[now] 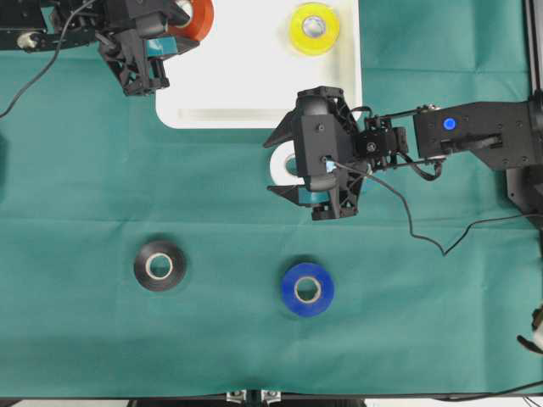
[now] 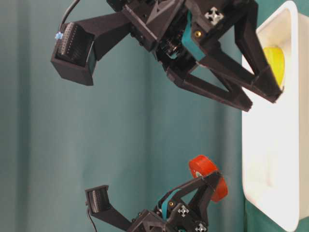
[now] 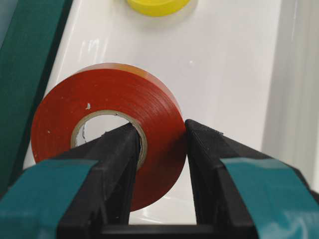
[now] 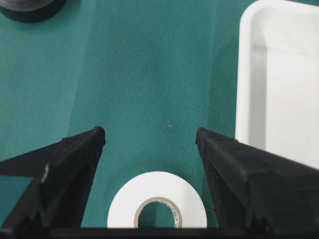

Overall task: Put the tape alternately from left to right into the white case.
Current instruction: 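Lift the red roll and carry it into the white tray, then release the red roll in the tray and withdraw the left gripper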

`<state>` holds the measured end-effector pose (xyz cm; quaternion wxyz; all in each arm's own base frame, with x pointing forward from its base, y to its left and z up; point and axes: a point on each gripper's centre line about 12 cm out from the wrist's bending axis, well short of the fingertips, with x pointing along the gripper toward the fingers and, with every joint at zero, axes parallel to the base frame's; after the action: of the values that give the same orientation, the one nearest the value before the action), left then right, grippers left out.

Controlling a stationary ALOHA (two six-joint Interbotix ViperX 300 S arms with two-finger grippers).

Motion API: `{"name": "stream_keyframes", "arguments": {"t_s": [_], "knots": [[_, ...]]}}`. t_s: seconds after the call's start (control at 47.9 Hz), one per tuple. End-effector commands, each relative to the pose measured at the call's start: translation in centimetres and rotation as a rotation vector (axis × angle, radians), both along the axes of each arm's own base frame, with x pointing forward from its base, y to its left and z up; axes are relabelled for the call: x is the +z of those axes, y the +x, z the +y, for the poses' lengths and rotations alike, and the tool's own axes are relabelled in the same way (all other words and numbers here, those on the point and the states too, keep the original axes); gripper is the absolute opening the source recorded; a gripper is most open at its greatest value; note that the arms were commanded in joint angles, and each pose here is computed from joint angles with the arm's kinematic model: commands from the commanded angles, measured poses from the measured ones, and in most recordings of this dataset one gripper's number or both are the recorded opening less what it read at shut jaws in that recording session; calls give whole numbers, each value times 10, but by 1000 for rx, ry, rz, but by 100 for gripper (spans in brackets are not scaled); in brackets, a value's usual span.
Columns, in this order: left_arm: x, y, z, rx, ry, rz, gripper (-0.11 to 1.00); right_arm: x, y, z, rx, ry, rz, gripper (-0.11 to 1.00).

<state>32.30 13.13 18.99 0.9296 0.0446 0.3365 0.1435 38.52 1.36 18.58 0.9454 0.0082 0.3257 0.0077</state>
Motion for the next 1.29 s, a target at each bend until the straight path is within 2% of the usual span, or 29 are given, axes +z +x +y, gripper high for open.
{"name": "stream_keyframes", "arguments": {"t_s": [0.0, 0.167, 0.396, 0.73, 1.272], "knots": [[8, 1, 3, 7, 14, -29, -3, 11, 2, 2, 6, 1, -38, 80], [5, 1, 5, 12, 13, -26, -3, 10, 2, 2, 6, 1, -37, 80], [-35, 25, 16, 12, -32, 83, -3, 10, 2, 1, 5, 1, -32, 80], [-38, 27, 39, 64, -35, 87, -3, 8, 1, 1, 4, 3, -32, 80], [-53, 39, 47, 66, -46, 114, -3, 4, -1, 1, 4, 3, -20, 80]]}}
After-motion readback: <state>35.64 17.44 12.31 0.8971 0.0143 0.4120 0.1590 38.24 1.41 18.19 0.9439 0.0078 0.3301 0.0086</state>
